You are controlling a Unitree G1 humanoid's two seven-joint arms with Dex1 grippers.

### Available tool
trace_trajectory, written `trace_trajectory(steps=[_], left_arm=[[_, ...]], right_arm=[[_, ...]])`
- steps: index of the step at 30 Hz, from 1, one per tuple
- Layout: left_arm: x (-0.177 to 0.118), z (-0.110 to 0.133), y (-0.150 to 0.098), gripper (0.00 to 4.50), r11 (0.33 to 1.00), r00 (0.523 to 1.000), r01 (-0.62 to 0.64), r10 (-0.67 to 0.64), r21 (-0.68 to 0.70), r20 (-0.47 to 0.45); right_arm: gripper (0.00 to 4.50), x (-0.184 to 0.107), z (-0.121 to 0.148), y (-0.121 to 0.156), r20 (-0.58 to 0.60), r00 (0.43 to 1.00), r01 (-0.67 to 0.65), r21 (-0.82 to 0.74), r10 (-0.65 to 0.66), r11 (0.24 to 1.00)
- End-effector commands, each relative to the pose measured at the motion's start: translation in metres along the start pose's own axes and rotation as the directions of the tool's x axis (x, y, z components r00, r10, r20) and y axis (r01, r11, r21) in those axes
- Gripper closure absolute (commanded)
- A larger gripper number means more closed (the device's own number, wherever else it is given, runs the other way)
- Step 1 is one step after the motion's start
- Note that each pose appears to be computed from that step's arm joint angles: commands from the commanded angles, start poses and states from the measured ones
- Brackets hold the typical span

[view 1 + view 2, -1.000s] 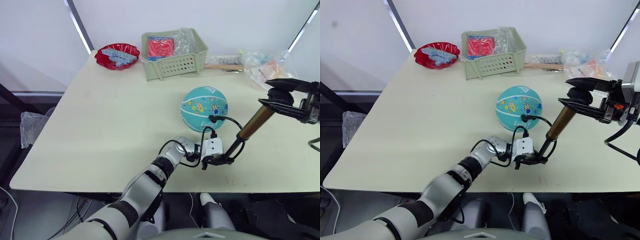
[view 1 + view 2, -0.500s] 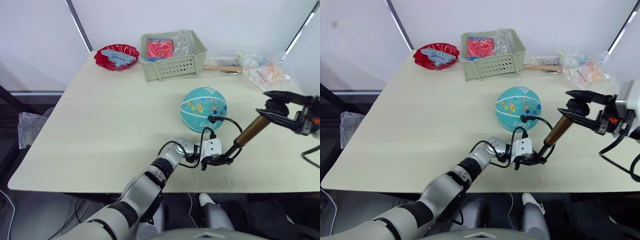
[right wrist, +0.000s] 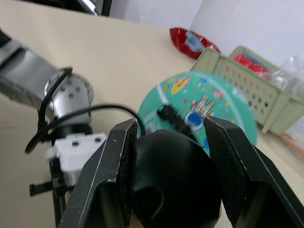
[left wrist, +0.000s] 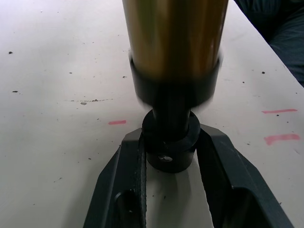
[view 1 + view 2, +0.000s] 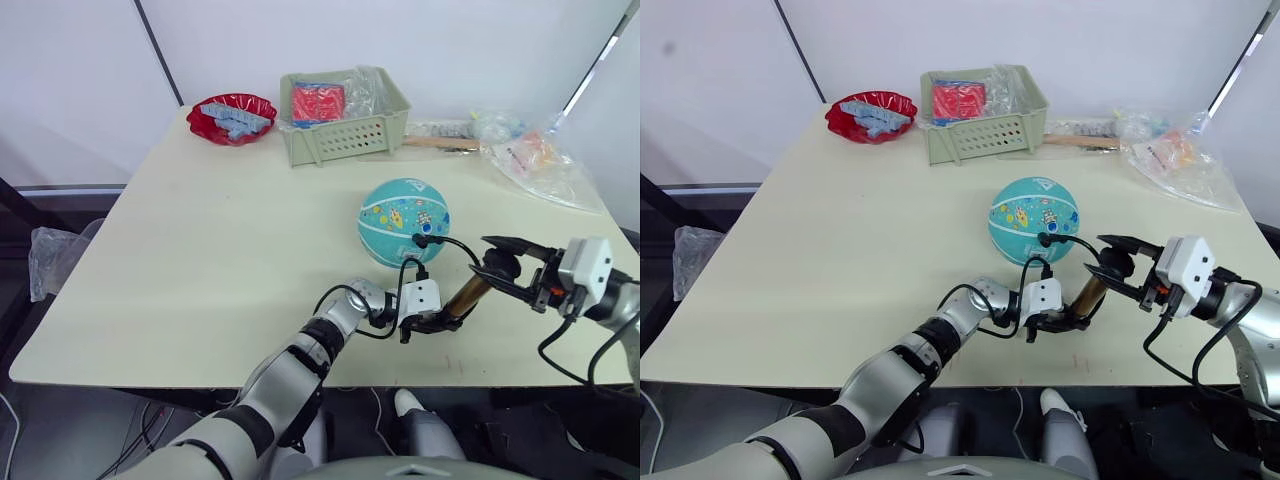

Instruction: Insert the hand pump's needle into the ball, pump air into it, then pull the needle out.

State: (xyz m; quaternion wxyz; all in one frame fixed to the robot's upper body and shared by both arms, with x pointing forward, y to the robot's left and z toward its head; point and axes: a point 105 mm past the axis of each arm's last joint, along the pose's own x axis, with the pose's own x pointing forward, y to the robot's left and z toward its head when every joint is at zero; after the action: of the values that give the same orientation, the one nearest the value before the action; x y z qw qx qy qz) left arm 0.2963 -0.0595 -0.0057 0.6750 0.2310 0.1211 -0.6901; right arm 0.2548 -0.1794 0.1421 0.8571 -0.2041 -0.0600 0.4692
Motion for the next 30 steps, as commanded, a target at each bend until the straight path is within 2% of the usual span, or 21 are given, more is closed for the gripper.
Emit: trace_trajectory(steps=[1, 4, 9, 14, 17, 20, 30], left_arm=[[-0.014, -0.071, -0.029, 3.47, 0.988, 0.965, 0.060, -0.094, -0.141, -0.246], [-0.014, -0.071, -0.029, 3.47, 0.988, 0.964, 0.060, -0.094, -0.142, -0.247], [-0.013, -0.071, -0.029, 3.47, 0.988, 0.964, 0.058, -0.092, -0.143, -0.248], [-0.013, -0.072, -0.030, 3.47, 0.988, 0.964, 0.059, -0.094, -0.143, -0.250], [-0.013, -0.072, -0.031, 3.47, 0.988, 0.964, 0.061, -0.095, -0.143, -0.250], [-0.013, -0.072, -0.031, 3.47, 0.988, 0.964, 0.063, -0.097, -0.142, -0.249], [-0.014, -0.072, -0.031, 3.47, 0.988, 0.963, 0.067, -0.101, -0.142, -0.248]], right_arm=[[2.79, 0.002, -0.042, 0.033, -0.104, 0.990, -0.080, 0.163, 0.098, 0.983], [2.79, 0.002, -0.040, 0.030, -0.093, 0.992, -0.066, 0.156, 0.081, 0.986], [2.79, 0.001, -0.013, 0.008, -0.017, 1.000, -0.022, 0.102, 0.023, 0.995], [2.79, -0.009, 0.039, -0.030, 0.071, 0.997, 0.038, -0.024, -0.036, 0.999], [2.79, -0.015, 0.059, -0.041, 0.084, 0.995, 0.051, -0.077, -0.045, 0.996], [2.79, -0.023, 0.089, -0.058, 0.121, 0.990, 0.085, -0.137, -0.068, 0.987], [2.79, -0.040, 0.151, -0.078, 0.185, 0.979, 0.128, -0.219, -0.088, 0.967]])
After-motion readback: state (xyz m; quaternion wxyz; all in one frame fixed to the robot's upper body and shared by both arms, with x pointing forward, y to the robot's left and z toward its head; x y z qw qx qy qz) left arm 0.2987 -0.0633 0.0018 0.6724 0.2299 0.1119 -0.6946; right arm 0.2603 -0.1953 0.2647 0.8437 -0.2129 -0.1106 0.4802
